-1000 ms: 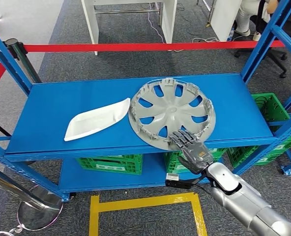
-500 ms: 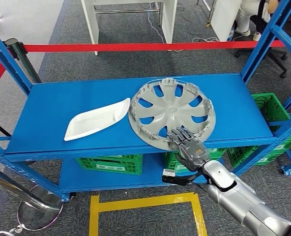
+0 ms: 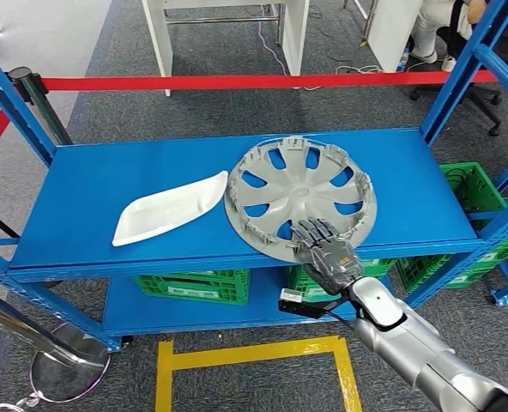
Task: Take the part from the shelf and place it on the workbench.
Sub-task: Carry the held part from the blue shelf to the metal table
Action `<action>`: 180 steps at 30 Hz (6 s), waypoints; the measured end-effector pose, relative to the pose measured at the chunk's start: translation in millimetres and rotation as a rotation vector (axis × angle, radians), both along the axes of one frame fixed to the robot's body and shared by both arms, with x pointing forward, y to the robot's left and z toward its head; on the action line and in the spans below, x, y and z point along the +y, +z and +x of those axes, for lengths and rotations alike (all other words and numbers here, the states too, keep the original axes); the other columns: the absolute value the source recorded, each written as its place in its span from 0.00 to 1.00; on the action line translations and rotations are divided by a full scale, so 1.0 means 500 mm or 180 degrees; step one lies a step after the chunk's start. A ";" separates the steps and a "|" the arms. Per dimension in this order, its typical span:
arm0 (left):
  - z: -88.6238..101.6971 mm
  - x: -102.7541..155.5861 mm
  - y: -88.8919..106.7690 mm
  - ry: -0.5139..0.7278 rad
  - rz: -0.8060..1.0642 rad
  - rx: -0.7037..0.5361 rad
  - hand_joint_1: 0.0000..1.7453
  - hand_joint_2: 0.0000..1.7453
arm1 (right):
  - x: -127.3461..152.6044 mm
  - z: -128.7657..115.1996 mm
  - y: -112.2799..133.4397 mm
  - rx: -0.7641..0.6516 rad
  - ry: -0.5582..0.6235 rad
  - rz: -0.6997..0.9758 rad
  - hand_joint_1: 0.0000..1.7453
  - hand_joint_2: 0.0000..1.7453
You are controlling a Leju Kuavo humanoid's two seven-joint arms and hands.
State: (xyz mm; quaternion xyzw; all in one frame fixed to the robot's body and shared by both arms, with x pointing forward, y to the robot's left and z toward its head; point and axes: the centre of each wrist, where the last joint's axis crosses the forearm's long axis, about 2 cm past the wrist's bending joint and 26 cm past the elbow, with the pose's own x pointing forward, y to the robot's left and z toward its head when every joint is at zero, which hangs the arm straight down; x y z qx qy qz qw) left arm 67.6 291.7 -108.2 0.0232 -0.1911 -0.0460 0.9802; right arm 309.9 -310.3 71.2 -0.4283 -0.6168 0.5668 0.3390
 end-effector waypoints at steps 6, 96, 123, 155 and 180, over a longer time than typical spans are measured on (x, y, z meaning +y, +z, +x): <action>0.000 0.000 0.000 -0.0004 0.0001 0.0001 0.00 0.00 | 0.005 0.001 -0.002 -0.0076 -0.0048 0.0022 1.00 1.00; 0.002 -0.006 0.001 0.0022 0.0114 -0.0779 0.00 1.00 | 0.075 -0.119 0.203 -0.1447 0.0639 0.1659 1.00 1.00; 0.006 -0.006 0.001 0.0014 0.0062 -0.0893 0.00 1.00 | 0.056 -0.116 0.239 0.1002 0.1978 0.4097 1.00 1.00; 0.013 -0.006 0.002 0.0050 -0.0026 -0.0917 0.00 0.00 | 0.058 -0.135 0.221 0.1954 0.2494 0.4440 1.00 1.00; 0.019 0.003 0.003 0.0061 -0.0003 -0.0896 0.00 0.00 | 0.077 -0.140 0.207 0.2156 0.2564 0.4425 1.00 1.00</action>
